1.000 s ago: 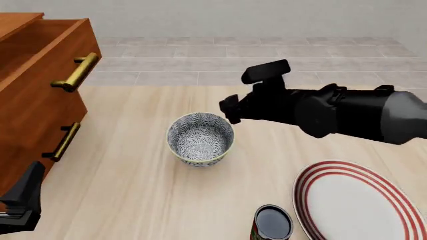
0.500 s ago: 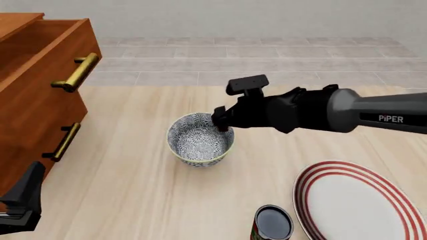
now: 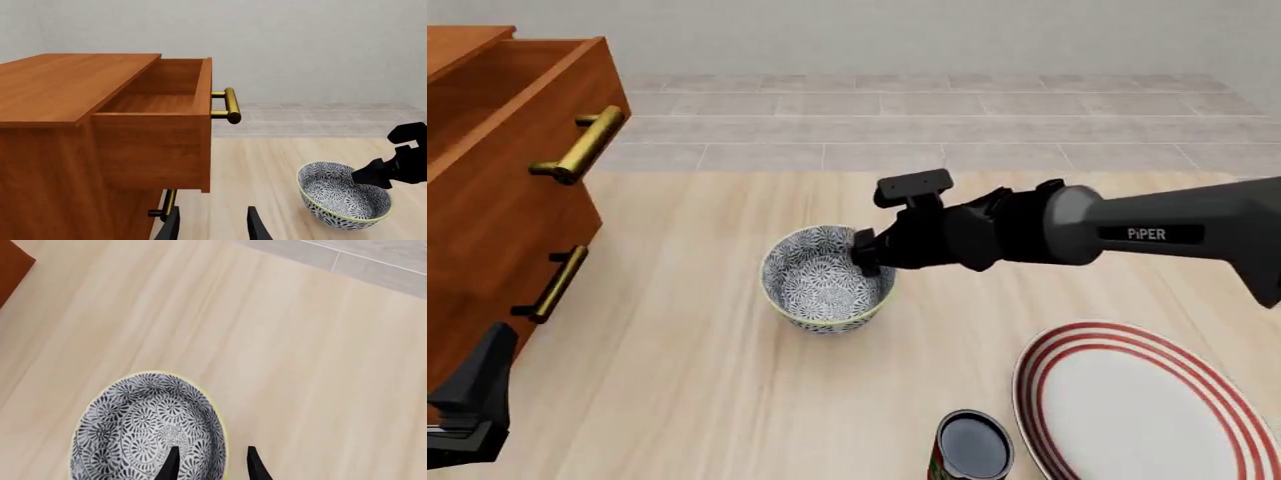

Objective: Put the bowl on the plate.

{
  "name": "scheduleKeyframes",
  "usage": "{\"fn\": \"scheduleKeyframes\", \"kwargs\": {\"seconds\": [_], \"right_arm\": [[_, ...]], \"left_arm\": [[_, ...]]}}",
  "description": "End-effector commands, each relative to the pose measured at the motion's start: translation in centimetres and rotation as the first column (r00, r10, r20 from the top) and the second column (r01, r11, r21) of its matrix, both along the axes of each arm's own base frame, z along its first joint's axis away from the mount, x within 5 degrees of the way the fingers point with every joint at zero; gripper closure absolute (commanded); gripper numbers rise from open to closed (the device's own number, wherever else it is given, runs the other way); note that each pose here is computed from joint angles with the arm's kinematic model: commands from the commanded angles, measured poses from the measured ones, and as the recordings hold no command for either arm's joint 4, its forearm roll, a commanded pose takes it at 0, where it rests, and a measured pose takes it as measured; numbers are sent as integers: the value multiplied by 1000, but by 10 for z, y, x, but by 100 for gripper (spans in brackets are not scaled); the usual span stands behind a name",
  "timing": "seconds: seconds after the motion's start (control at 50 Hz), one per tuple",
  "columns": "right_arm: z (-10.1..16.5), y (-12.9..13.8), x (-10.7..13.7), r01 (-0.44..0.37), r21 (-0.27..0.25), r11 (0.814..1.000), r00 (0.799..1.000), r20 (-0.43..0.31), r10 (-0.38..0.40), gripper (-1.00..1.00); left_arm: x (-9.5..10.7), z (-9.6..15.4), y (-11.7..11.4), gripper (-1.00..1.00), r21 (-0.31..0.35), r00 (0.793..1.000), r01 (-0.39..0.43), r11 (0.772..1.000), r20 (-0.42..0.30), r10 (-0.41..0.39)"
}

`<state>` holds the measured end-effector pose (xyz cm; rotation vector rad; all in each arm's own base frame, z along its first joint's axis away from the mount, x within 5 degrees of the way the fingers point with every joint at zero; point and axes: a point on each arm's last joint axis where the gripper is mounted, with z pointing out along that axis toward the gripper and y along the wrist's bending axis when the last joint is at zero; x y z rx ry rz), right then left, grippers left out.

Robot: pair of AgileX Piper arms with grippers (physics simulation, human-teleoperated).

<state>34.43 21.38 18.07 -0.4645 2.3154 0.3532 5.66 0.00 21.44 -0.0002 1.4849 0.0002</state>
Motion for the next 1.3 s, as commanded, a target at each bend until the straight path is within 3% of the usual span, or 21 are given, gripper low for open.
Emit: {"fn": "scheduleKeyframes", "kwargs": {"seconds": [0.02, 0.68, 0.7, 0.98, 1.3], "right_arm": [[-10, -1, 4, 5, -14, 1000, 1000, -19, -5, -100], [-34, 7, 2, -2, -28, 1000, 998, -63, 0, -100], [-33, 7, 1, -4, -27, 1000, 998, -61, 2, 100], [-27, 6, 3, -7, -24, 1000, 999, -45, 6, 100], [3, 4, 5, -14, -17, 1000, 1000, -1, 14, 100]], "left_arm": [[0, 0, 0, -100, 0, 1000, 0, 1000, 0, 0], [0, 0, 0, -100, 0, 1000, 0, 1000, 0, 0], [0, 0, 0, -100, 0, 1000, 0, 1000, 0, 0], [0, 0, 0, -100, 0, 1000, 0, 1000, 0, 0], [0, 0, 0, -100, 0, 1000, 0, 1000, 0, 0]]}}
